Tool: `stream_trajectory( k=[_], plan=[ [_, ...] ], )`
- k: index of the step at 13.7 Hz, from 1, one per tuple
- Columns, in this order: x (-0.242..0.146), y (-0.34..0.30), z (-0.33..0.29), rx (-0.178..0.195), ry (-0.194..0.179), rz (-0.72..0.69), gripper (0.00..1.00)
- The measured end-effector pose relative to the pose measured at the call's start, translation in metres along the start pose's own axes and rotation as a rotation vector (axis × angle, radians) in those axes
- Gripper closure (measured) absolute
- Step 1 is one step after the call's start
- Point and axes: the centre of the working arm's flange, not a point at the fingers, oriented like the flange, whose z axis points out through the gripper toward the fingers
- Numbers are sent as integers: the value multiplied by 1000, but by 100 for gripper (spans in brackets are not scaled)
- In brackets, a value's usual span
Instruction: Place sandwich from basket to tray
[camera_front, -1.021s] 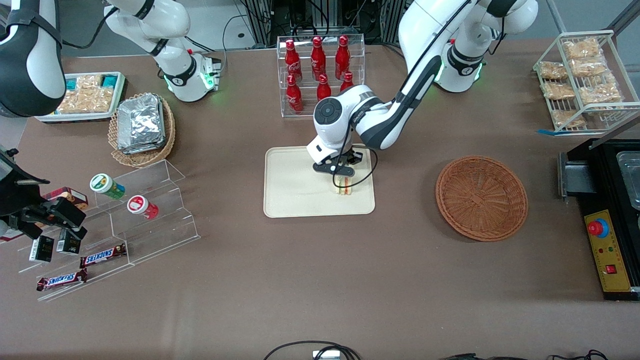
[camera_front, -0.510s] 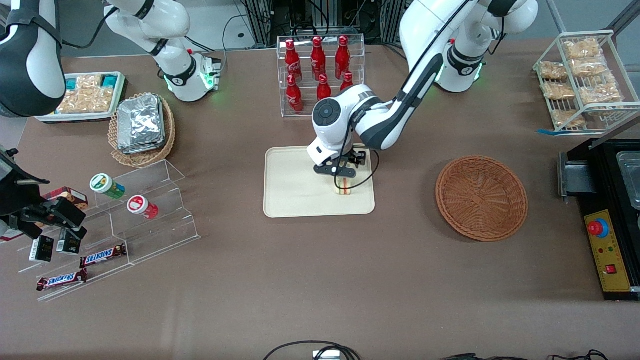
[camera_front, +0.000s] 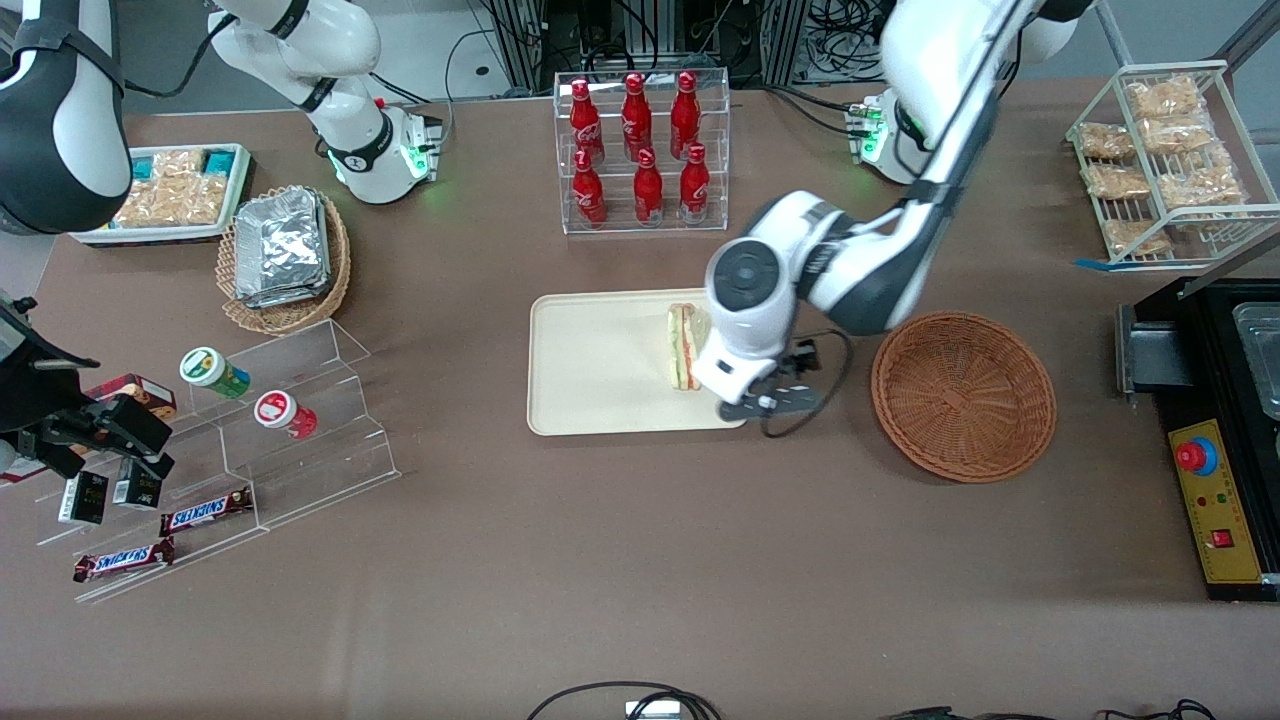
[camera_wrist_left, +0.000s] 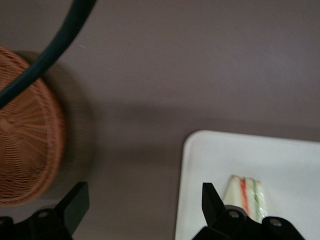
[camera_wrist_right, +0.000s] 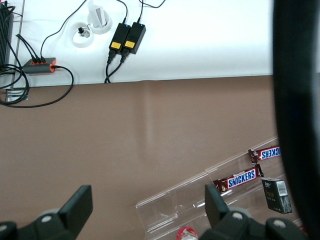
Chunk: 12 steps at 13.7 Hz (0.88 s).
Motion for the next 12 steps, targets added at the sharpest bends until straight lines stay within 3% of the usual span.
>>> stream_trajectory(
  k=[3, 8, 12],
  plan=[
    [41, -82, -35, 8, -8, -93, 0],
    [75, -231, -62, 4, -114, 30, 0],
    [71, -318, -93, -44, -150, 127, 0]
  ],
)
